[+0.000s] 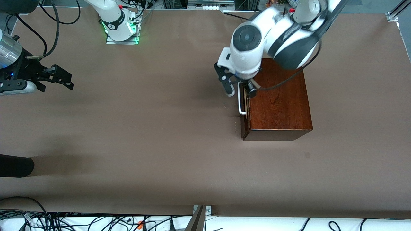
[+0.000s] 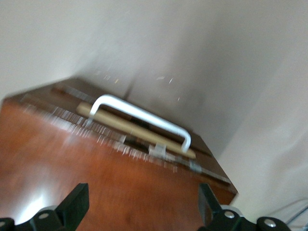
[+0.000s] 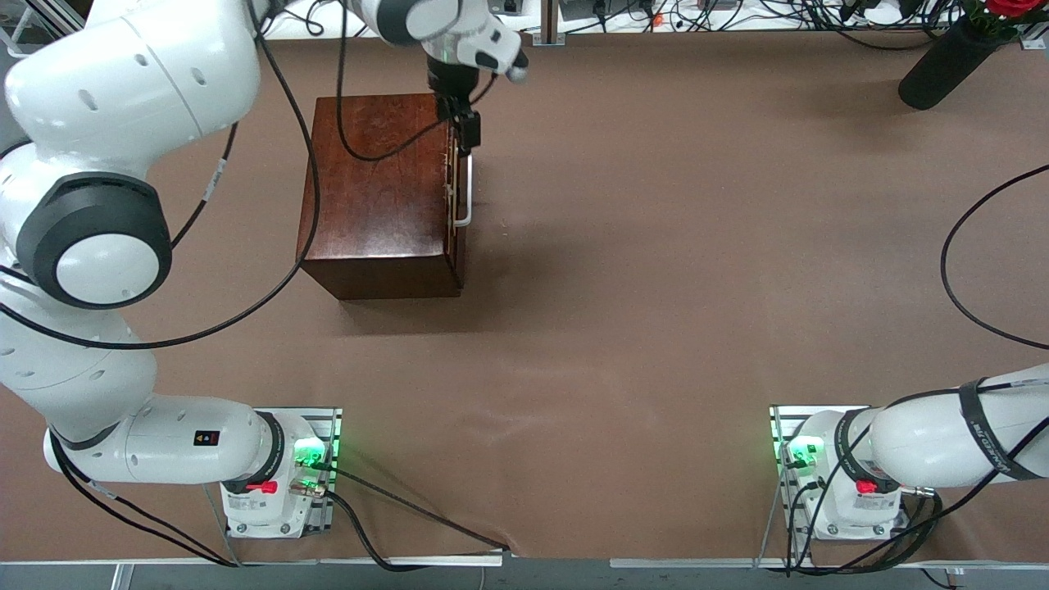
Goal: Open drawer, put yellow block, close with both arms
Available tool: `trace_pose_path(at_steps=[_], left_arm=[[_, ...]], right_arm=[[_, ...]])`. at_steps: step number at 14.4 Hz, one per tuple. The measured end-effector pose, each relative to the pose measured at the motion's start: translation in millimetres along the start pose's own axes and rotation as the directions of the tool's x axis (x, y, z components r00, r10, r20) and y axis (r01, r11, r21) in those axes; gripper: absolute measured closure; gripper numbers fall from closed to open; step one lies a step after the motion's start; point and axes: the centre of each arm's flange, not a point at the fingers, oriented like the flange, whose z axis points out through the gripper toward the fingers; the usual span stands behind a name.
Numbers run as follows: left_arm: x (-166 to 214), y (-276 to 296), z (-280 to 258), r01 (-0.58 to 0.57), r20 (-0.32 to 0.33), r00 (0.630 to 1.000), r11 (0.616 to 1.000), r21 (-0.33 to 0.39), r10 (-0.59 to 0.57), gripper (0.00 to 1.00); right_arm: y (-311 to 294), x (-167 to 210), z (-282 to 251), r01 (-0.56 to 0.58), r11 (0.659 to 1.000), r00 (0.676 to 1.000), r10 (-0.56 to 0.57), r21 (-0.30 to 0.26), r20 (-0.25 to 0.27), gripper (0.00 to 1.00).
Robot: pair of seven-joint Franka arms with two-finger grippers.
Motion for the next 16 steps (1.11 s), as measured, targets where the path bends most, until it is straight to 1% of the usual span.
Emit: trace_pose_path(at_steps=[2,4,6,7,8,9,10,11,13,16], left_arm=[[-25,-17,-32,0.104,0.036,0.994,0.995,-0.004,-0.104,0.00],[-49,-44,-49,0.181,0.059,0.982,0.983,-0.015,-0.180,0.00],[-77,-83,-61,0.266,0.043,0.963,0.964,-0.017,-0.265,0.00],[-92,-101,-67,0.318,0.030,0.948,0.948,-0.002,-0.317,0.00],[-109,-116,-76,0.373,0.006,0.928,0.928,0.016,-0.373,0.00],[-123,-125,-86,0.419,-0.033,0.908,0.908,0.024,-0.418,0.00],[-139,-131,-96,0.462,-0.078,0.885,0.887,0.015,-0.460,0.00],[-157,-139,-103,0.511,-0.113,0.853,0.860,-0.012,-0.509,0.00],[-201,-163,-101,0.605,-0.149,0.779,0.793,-0.072,-0.609,0.00],[-257,-196,-86,0.703,-0.201,0.680,0.705,-0.096,-0.705,0.00]], right_arm=[[0,0,0,0.000,1.000,1.000,0.000,0.000,-0.001,0.00],[0,0,0,-0.001,1.000,1.000,0.001,0.000,-0.001,0.00],[1,0,0,-0.001,1.000,1.000,0.001,0.000,-0.003,0.00],[1,1,0,-0.001,1.000,1.000,0.001,0.000,-0.005,0.00],[1,1,-1,-0.001,1.000,1.000,0.001,0.000,-0.006,0.00],[1,1,-1,-0.001,1.000,1.000,0.001,0.000,-0.006,0.00],[1,1,-1,-0.001,1.000,1.000,0.001,0.000,-0.007,0.00],[1,1,-1,-0.001,1.000,1.000,0.001,0.000,-0.007,0.00],[1,1,-1,-0.001,1.000,1.000,0.001,0.000,-0.007,0.00],[1,1,-1,-0.001,1.000,1.000,0.001,0.000,-0.008,0.00]])
